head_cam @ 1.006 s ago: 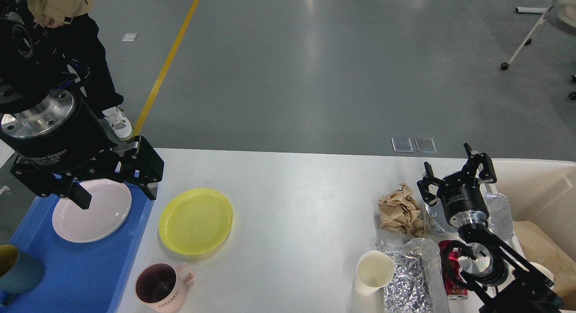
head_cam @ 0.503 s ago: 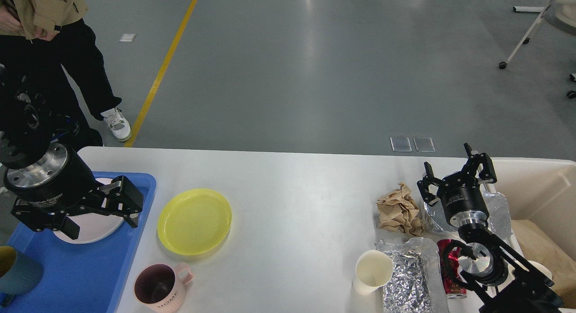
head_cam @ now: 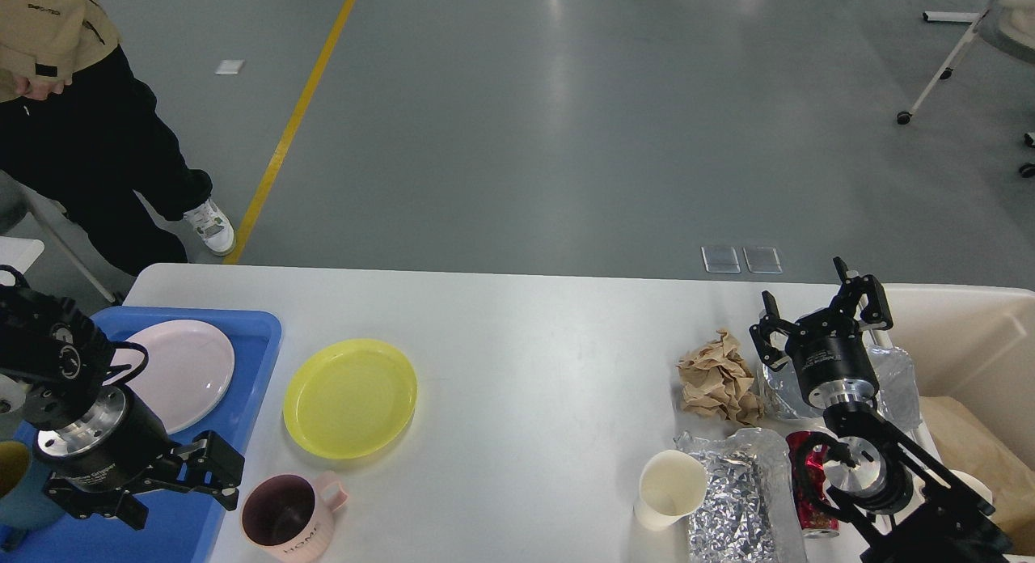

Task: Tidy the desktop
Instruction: 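Lower the left gripper toward the pink mug beside the tray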

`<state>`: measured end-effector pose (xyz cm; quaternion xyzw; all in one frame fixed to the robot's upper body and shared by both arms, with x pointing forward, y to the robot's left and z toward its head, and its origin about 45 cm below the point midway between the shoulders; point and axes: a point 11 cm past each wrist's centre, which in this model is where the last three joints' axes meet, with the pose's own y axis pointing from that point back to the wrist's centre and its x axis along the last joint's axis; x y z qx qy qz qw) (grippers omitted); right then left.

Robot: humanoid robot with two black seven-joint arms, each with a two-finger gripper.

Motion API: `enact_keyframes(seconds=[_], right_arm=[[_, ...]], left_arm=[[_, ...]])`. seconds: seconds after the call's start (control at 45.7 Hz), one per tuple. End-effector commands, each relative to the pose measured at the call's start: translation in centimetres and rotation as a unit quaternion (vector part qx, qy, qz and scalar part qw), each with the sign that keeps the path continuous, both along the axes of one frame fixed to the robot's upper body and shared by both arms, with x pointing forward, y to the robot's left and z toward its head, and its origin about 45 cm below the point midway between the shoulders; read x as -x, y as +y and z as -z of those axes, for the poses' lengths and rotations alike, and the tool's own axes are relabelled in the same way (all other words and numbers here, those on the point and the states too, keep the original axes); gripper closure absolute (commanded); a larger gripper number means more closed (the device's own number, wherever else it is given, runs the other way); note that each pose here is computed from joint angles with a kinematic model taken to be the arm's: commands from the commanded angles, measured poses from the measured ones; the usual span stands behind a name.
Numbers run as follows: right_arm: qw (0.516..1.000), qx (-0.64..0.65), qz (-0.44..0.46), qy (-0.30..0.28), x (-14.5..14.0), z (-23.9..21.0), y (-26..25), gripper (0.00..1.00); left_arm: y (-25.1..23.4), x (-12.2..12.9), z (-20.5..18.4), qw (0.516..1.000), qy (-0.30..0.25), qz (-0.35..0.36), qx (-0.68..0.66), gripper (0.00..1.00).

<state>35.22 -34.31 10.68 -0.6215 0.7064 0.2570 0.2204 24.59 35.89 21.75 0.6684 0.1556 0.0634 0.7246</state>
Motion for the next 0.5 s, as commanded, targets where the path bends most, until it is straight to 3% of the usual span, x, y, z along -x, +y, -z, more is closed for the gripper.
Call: enact_keyframes(seconds=[0.0,0.35,0.481], right_arm=[[1.000,0.000,0.000,0.000,0.0,0.0,0.0,0.00],[1.000,0.000,0.000,-0.001,0.0,0.0,0.0,0.00],[1.000,-0.001,0.000,0.000,0.0,0.0,0.1,0.00]], left_arm=[[0.5,-0.2,1.7,1.000,0.005,0.001,-0.012,0.03],[-2.6,-1.6,5.8,0.999,0.001,0.037,0.004,0.04],[-3.5,-2.0,6.8,0.999,-0.031,0.039,0.004,0.04]])
